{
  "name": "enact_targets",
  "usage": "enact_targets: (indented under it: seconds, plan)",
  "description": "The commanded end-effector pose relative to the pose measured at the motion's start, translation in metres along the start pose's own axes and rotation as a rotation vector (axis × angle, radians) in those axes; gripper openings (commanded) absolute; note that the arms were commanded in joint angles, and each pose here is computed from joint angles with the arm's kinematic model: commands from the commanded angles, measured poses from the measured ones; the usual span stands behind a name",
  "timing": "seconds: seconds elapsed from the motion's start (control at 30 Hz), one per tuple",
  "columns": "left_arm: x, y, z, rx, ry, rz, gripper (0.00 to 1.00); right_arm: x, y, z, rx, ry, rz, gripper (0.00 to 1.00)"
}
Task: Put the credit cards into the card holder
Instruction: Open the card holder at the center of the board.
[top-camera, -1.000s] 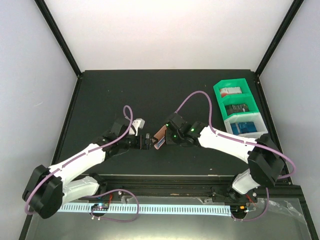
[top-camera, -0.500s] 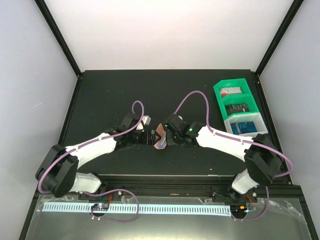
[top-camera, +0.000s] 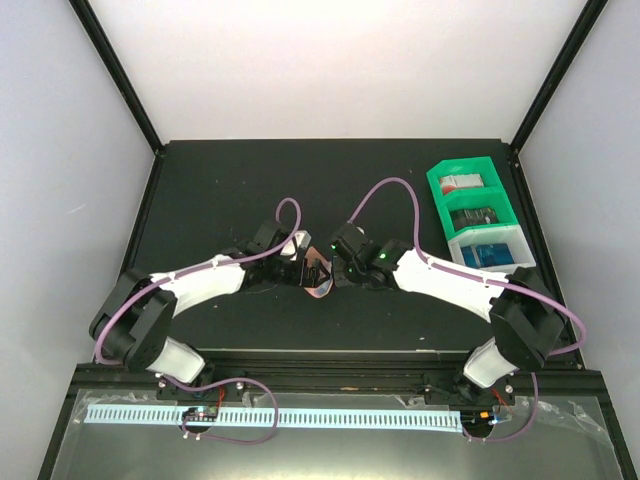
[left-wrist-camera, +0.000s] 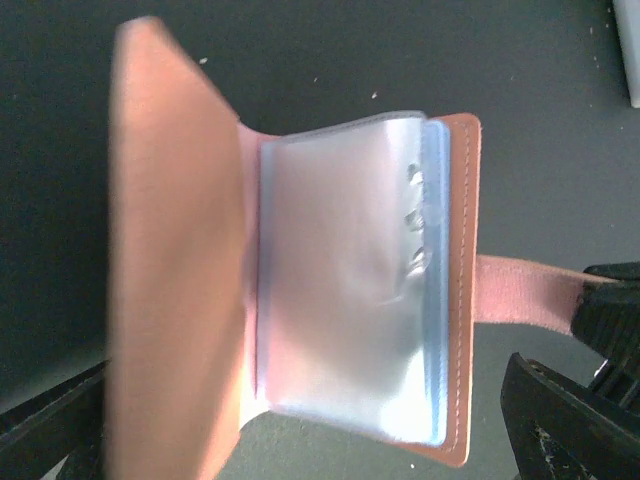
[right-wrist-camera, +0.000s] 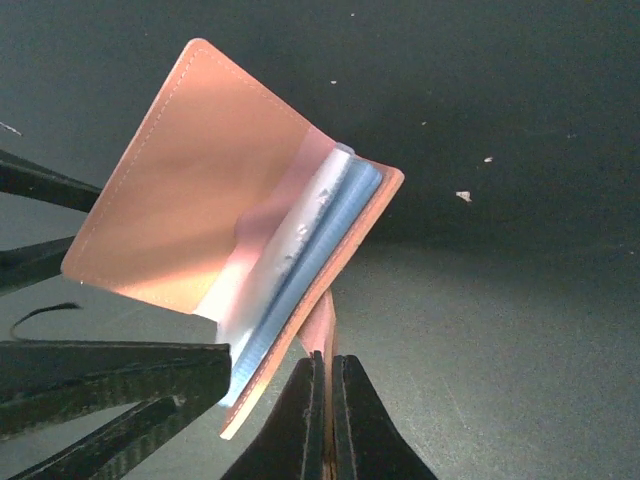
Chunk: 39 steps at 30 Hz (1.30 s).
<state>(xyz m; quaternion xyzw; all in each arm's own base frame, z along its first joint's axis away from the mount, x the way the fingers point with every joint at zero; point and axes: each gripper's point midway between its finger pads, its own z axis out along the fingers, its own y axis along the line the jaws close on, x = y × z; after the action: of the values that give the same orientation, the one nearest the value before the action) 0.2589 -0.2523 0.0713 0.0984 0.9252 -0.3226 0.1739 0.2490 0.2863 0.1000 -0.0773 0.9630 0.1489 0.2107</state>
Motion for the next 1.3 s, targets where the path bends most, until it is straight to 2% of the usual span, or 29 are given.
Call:
enact_targets:
  seconds: [0.0,0.2,0.53,0.67,0.83,0.9,0.97,1.07,1.17,1.27]
  plan:
    - [-0.01,-0.014,0.003,0.042,0.015,0.041,0.99,-0.015,0.007,-0.005,-0.02,-0.038,-0.005,0.01]
    - [-0.01,-0.007,0.012,0.01,0.046,0.028,0.97,-0.012,0.003,-0.002,-0.011,-0.028,-0.007,0.01]
    - [-0.011,0.006,0.014,-0.056,0.036,0.0,0.79,-0.011,0.0,0.001,0.005,-0.022,-0.01,0.01]
    - [-0.009,0.013,0.018,-0.086,0.045,-0.01,0.64,-0.011,-0.005,0.003,0.027,-0.022,-0.009,0.01]
    - [-0.004,0.02,0.023,-0.107,0.063,-0.026,0.35,-0.01,-0.015,0.006,0.075,-0.036,-0.01,0.01]
    - [-0.002,0.022,0.025,-0.112,0.07,-0.039,0.28,-0.009,-0.025,0.007,0.119,-0.049,-0.013,0.01]
    - [-0.001,0.023,0.025,-0.111,0.071,-0.047,0.19,-0.007,-0.034,0.009,0.158,-0.05,-0.018,0.06]
    - [0.0,0.022,0.022,-0.11,0.067,-0.054,0.1,-0.007,-0.041,0.006,0.213,-0.04,-0.017,0.22]
    - [0.002,0.021,0.018,-0.102,0.055,-0.069,0.07,-0.021,-0.038,-0.01,0.225,-0.071,-0.019,0.34]
    - [0.004,0.02,0.017,-0.095,0.047,-0.088,0.06,-0.036,-0.029,-0.028,0.188,-0.127,-0.01,0.37]
